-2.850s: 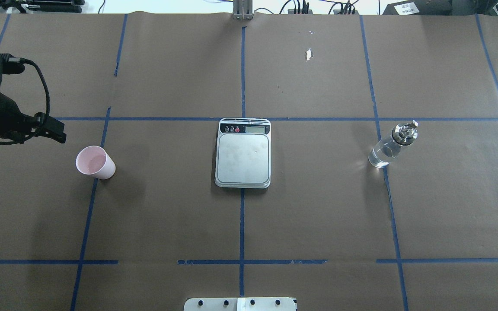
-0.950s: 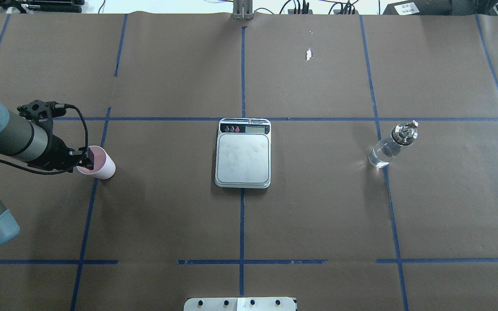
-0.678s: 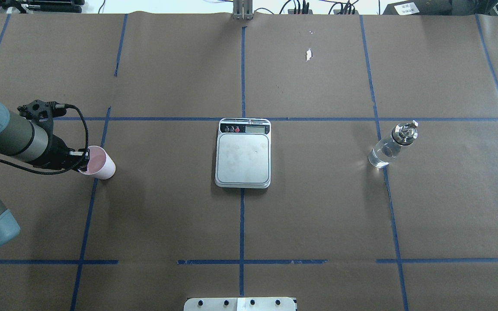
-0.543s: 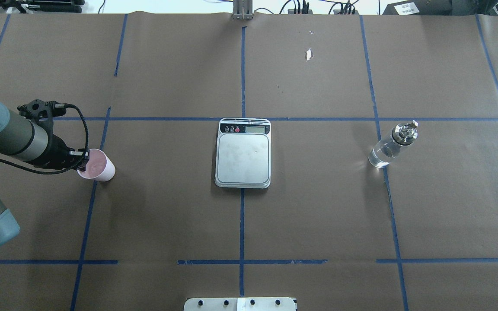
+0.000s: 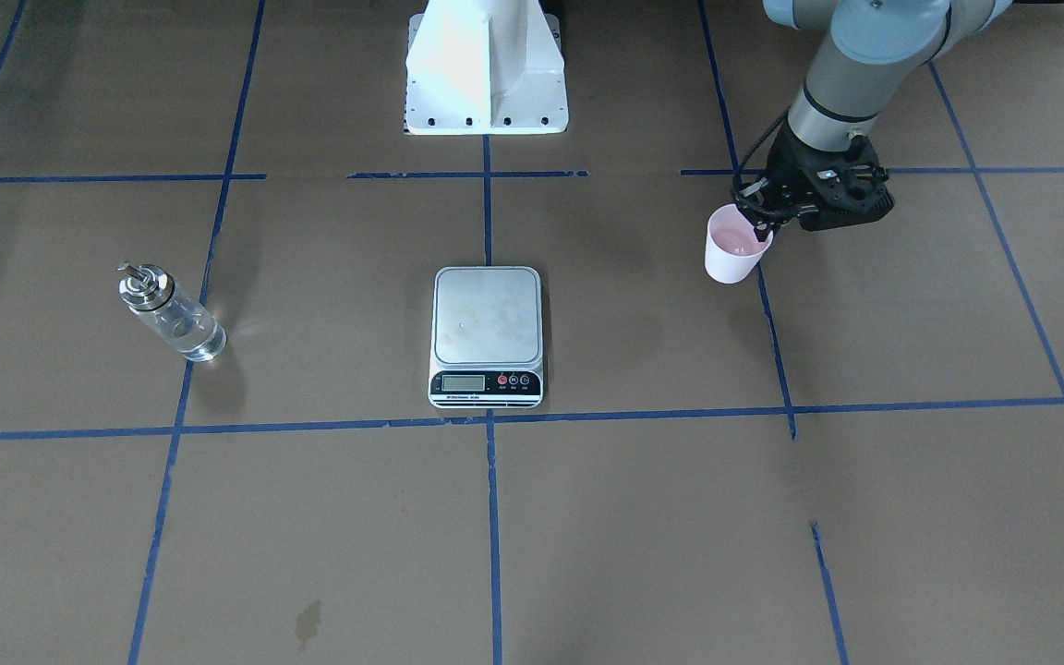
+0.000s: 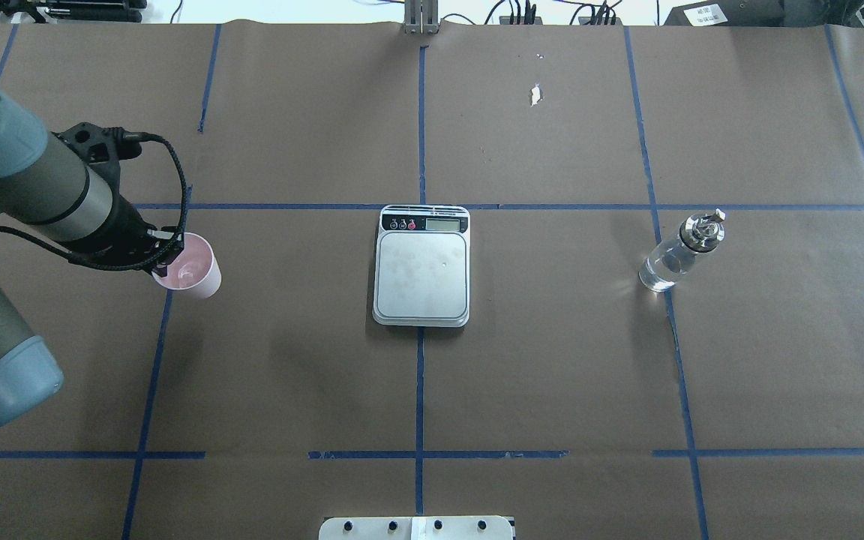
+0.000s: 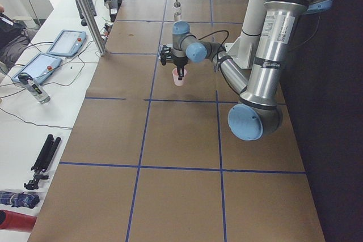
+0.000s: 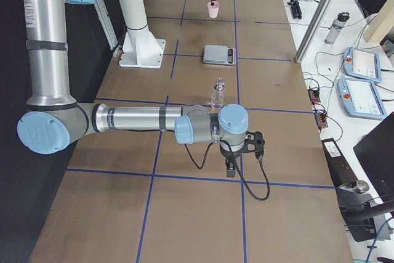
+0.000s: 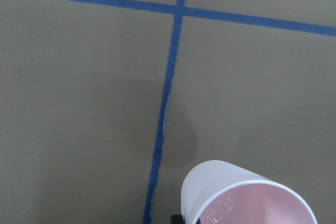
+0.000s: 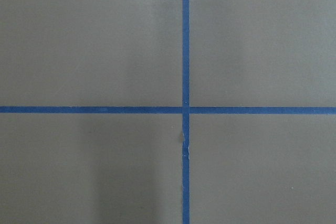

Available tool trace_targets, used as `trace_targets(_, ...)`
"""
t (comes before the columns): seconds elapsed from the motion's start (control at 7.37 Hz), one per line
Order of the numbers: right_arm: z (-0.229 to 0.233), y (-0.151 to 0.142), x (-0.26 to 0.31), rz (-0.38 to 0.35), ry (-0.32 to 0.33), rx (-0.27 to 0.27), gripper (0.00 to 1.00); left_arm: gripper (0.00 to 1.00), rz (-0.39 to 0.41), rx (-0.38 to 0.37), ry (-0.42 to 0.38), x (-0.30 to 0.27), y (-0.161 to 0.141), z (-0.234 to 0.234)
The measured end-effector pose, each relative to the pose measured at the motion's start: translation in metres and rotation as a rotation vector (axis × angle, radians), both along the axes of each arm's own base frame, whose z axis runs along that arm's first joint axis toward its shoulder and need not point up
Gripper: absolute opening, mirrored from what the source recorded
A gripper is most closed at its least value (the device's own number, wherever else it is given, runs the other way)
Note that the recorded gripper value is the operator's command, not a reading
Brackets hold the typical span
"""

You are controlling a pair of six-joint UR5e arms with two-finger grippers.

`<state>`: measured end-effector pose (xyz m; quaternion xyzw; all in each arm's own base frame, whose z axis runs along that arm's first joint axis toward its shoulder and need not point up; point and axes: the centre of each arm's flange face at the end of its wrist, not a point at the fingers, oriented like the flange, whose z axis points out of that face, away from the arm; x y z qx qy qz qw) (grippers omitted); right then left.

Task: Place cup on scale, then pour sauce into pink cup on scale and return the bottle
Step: 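Carry the pink cup with the left gripper onto the scale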

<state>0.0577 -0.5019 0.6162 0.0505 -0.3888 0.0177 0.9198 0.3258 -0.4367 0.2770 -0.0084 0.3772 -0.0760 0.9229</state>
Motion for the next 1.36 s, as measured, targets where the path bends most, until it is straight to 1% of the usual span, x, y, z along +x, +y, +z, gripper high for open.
trace_targets(0.14, -0.012, 0.000, -0.005, -0.007, -0.003, 0.021, 1.00, 0.00, -0.002, -0.016, 0.015, 0.007, -0.005, -0.039)
trace_targets(0.27, -0.024, 0.001, -0.017, 0.003, -0.008, 0.012, 1.00, 0.00, -0.008, -0.048, 0.041, 0.017, -0.009, -0.066)
trace_targets(0.41, -0.041, 0.007, -0.036, 0.033, -0.014, -0.012, 1.00, 0.00, -0.023, -0.078, 0.066, 0.029, -0.017, -0.090)
trace_targets(0.68, -0.079, 0.036, -0.067, 0.061, -0.029, -0.013, 1.00, 0.00, -0.051, -0.133, 0.086, 0.063, -0.033, -0.128)
trace_targets(0.95, -0.115, 0.059, -0.093, 0.069, -0.038, -0.007, 1.00, 0.00, -0.065, -0.185, 0.092, 0.122, -0.054, -0.150)
trace_targets(1.36, -0.152, 0.076, -0.123, 0.084, -0.051, -0.020, 1.00, 0.00, -0.076, -0.221, 0.124, 0.185, -0.069, -0.162)
